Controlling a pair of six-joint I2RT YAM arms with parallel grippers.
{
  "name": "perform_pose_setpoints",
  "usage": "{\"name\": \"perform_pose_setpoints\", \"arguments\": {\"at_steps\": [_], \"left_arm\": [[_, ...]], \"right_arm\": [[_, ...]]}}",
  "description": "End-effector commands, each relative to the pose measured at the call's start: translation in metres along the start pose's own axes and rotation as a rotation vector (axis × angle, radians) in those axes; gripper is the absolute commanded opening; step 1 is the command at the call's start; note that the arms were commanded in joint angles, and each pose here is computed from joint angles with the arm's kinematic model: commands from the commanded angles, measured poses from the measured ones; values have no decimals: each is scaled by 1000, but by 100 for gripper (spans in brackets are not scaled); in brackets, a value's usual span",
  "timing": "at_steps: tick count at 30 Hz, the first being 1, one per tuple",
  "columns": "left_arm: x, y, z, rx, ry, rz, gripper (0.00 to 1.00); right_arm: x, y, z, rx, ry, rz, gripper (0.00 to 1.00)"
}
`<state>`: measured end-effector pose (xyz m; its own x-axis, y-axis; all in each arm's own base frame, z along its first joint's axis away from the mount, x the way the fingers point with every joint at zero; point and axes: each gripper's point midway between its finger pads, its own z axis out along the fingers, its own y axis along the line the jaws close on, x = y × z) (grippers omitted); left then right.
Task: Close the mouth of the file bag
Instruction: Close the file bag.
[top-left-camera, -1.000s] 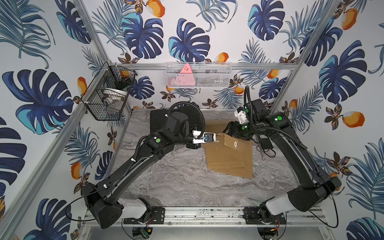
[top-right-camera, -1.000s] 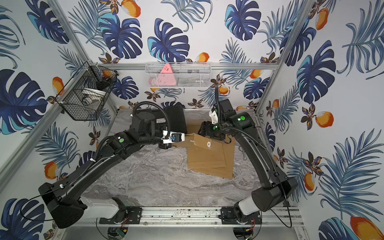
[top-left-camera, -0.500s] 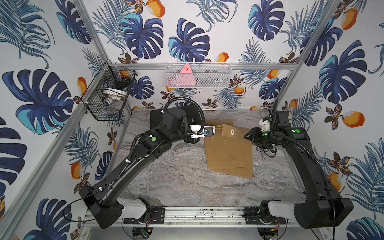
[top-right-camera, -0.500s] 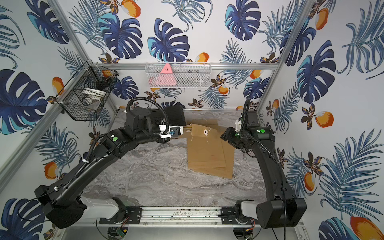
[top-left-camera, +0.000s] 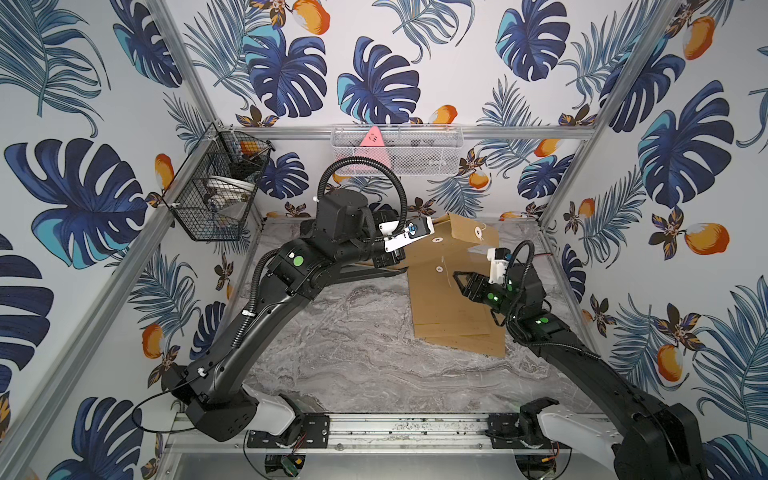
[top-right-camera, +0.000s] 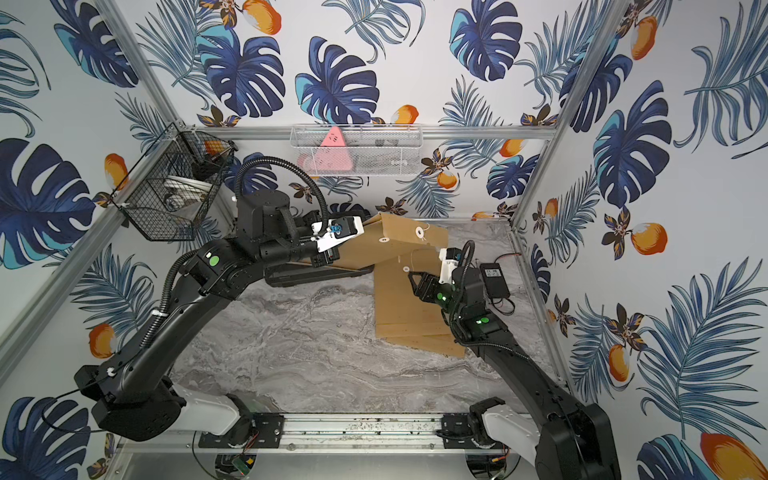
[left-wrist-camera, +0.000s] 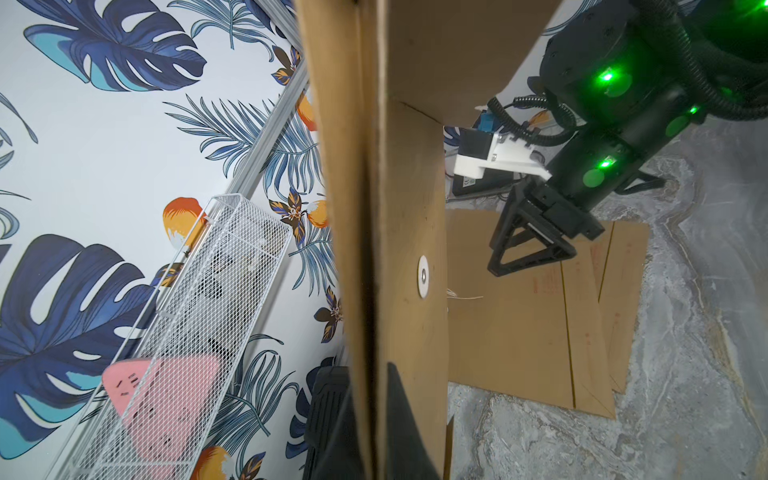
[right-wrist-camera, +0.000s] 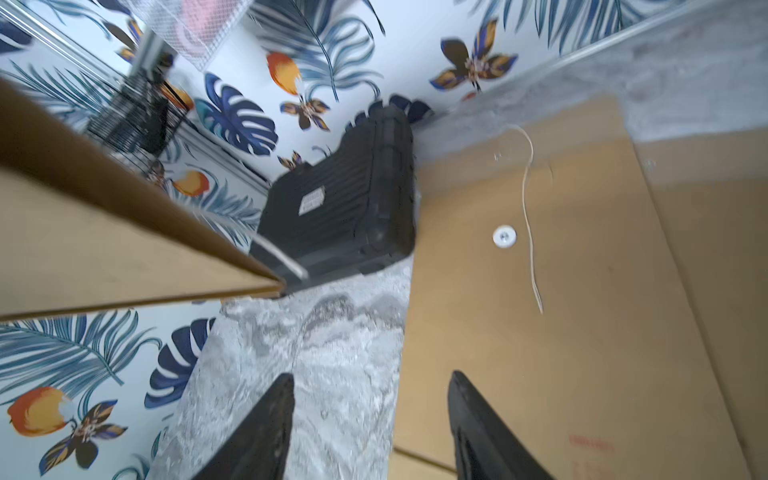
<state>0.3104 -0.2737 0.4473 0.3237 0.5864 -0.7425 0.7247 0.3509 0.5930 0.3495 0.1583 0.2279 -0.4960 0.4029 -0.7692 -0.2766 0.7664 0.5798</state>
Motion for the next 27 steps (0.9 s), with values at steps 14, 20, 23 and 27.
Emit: {"name": "perform_pose_setpoints", "arguments": {"at_steps": [14,20,23,27], "left_arm": [[-24,9,-9,2,-68,-81,0],[-26,9,-9,7,-77,-91,0],[-29,8,-8,17,-94,-107,0],[-33,7,-9,29,-110,-120,0]], "right_arm": [[-35,31,0,-225,-288,-100,39],[-24,38,-7,-256,-239,-128,39],[-26,39,-3,-271,-243,-112,38],[-31,45,4,-292,-244,-111,35]]}}
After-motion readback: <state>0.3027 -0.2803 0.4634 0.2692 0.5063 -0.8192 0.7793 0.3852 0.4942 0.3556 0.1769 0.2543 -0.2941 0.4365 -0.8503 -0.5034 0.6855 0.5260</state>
